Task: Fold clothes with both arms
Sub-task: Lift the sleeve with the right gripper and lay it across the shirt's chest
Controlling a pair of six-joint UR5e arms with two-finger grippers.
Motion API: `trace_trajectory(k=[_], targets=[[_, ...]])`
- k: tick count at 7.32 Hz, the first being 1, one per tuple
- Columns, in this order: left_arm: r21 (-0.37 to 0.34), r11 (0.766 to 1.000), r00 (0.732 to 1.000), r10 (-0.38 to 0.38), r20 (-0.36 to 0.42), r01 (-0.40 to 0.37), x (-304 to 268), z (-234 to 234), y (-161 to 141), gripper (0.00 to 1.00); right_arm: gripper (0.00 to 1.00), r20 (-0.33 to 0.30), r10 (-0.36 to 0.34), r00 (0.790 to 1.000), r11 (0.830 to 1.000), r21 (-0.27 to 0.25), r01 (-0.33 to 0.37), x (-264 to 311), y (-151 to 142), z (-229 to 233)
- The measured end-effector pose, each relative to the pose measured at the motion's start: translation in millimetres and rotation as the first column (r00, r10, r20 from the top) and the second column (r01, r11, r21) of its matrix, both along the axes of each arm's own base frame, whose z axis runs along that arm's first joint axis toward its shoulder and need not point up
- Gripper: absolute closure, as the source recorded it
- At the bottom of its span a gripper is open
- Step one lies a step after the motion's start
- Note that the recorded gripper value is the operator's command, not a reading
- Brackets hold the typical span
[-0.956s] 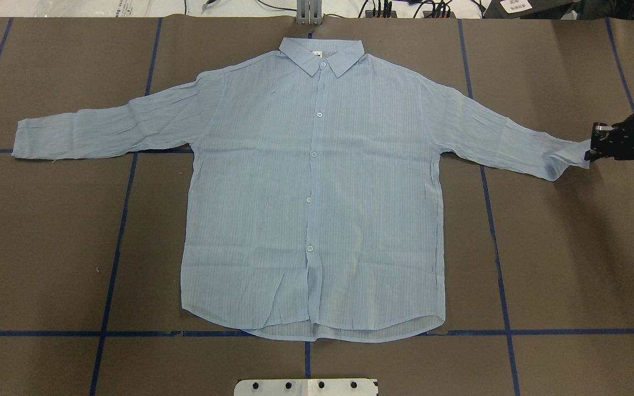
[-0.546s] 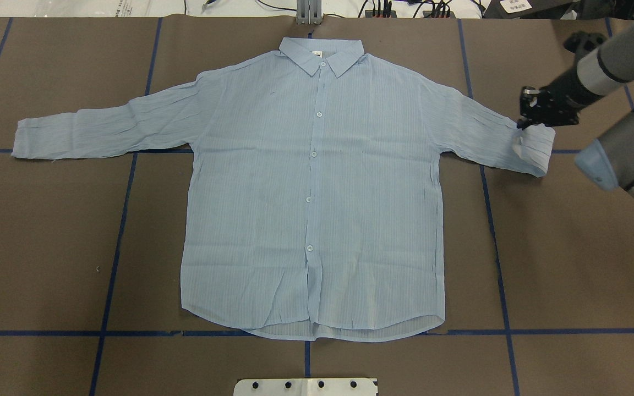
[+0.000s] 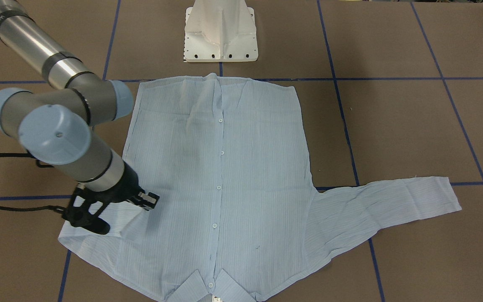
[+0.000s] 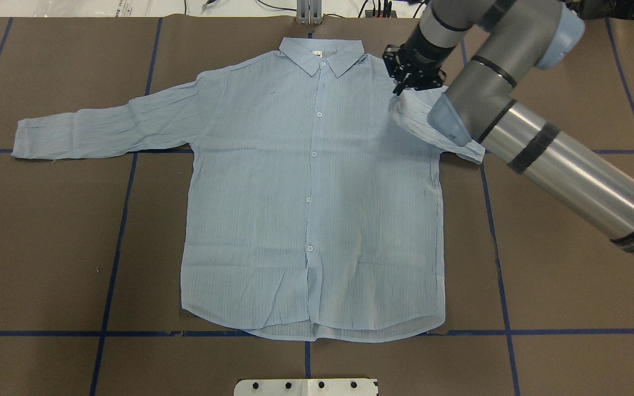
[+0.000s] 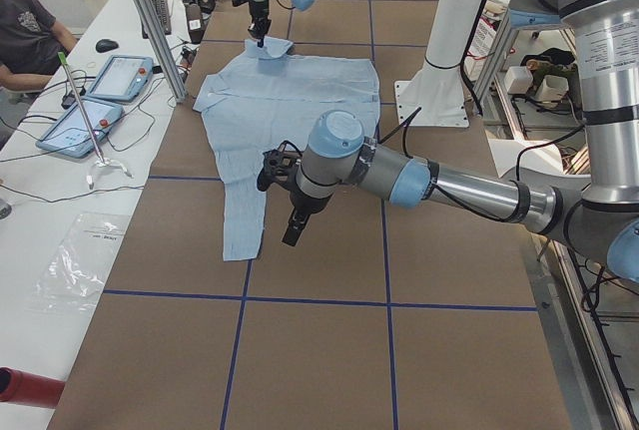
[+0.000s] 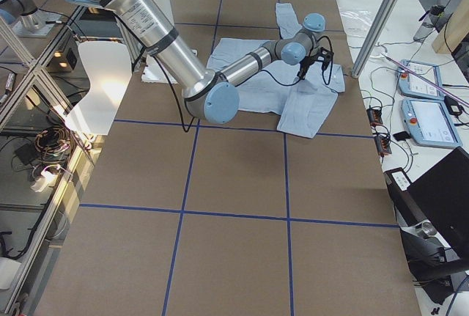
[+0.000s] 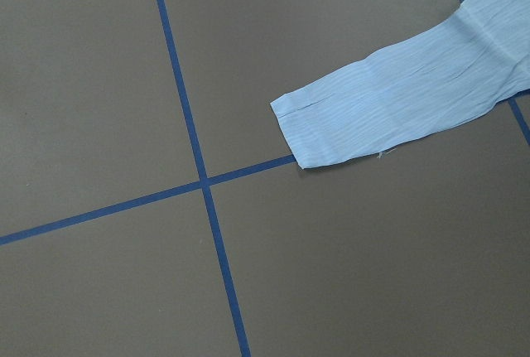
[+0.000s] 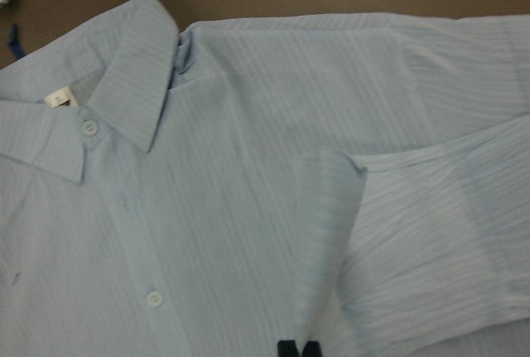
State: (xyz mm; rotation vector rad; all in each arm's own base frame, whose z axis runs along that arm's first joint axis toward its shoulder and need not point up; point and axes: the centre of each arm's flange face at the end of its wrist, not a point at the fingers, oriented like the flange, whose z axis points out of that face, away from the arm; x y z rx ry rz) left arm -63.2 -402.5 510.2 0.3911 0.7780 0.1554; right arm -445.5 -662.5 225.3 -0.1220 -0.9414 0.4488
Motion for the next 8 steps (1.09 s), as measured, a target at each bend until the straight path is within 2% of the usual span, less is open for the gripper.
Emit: trace_trajectory(k=[3, 5, 6, 8], targets=[[0.008, 1.000, 1.000, 0.000, 0.000, 0.000, 0, -4, 1, 0.00, 1.00, 0.008, -0.005, 1.000, 0.999, 0.051, 0.004, -95, 31, -87], [0.009, 1.000, 1.000, 0.000, 0.000, 0.000, 0, -5, 1, 0.00, 1.00, 0.043, -0.019, 0.999, 0.996, 0.084, 0.015, -124, 41, -97], [0.010, 1.000, 1.000, 0.000, 0.000, 0.000, 0, -5, 1, 0.00, 0.57, 0.051, -0.021, 0.998, 0.996, 0.088, 0.016, -131, 43, -98], [0.008, 1.000, 1.000, 0.000, 0.002, 0.000, 0, -5, 2, 0.00, 0.02, 0.048, -0.018, 0.999, 0.996, 0.084, 0.014, -142, 47, -96]])
